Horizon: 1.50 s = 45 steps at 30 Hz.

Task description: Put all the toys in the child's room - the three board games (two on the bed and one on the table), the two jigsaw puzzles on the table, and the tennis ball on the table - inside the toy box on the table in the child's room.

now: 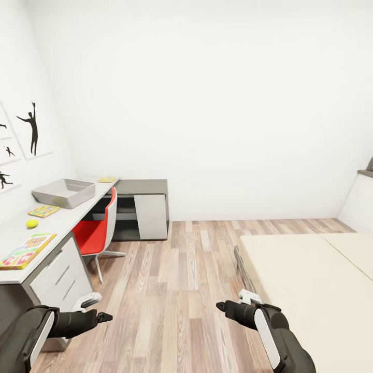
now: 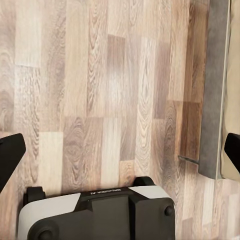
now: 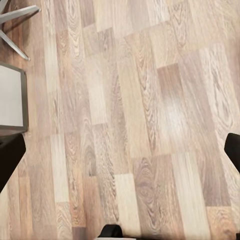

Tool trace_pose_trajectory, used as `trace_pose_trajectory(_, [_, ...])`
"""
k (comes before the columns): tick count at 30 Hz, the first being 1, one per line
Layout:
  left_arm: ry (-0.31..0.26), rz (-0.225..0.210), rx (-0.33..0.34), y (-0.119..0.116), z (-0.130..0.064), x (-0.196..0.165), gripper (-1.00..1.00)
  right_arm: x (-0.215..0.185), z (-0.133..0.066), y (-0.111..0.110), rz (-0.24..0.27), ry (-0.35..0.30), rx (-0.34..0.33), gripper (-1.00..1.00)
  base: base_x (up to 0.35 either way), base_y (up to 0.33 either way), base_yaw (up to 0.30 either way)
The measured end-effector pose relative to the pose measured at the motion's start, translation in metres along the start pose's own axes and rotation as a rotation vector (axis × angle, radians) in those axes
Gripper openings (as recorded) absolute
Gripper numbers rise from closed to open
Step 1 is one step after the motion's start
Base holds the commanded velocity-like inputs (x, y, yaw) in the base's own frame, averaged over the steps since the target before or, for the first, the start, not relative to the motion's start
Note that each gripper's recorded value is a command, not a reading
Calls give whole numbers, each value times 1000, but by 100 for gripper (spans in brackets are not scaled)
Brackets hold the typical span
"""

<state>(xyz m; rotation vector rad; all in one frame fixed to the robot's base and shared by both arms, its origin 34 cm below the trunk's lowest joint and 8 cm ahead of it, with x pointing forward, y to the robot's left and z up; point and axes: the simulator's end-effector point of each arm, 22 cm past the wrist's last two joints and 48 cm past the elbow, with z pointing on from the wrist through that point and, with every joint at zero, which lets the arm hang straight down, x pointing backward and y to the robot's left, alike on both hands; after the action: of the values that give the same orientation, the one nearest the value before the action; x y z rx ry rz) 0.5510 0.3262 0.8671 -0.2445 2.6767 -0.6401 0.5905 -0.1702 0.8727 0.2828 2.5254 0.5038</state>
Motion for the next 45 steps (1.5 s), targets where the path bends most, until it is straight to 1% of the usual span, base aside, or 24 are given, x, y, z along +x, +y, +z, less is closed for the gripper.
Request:
trace_pose_trajectory(11, [0, 0, -1, 0, 0, 0, 100, 0, 0, 0, 0, 1, -1, 100, -81, 0, 0])
trace_pose_trajectory(45, [0, 0, -1, 0, 0, 0, 100, 0, 0, 0, 0, 0, -1, 100, -3, 0, 0])
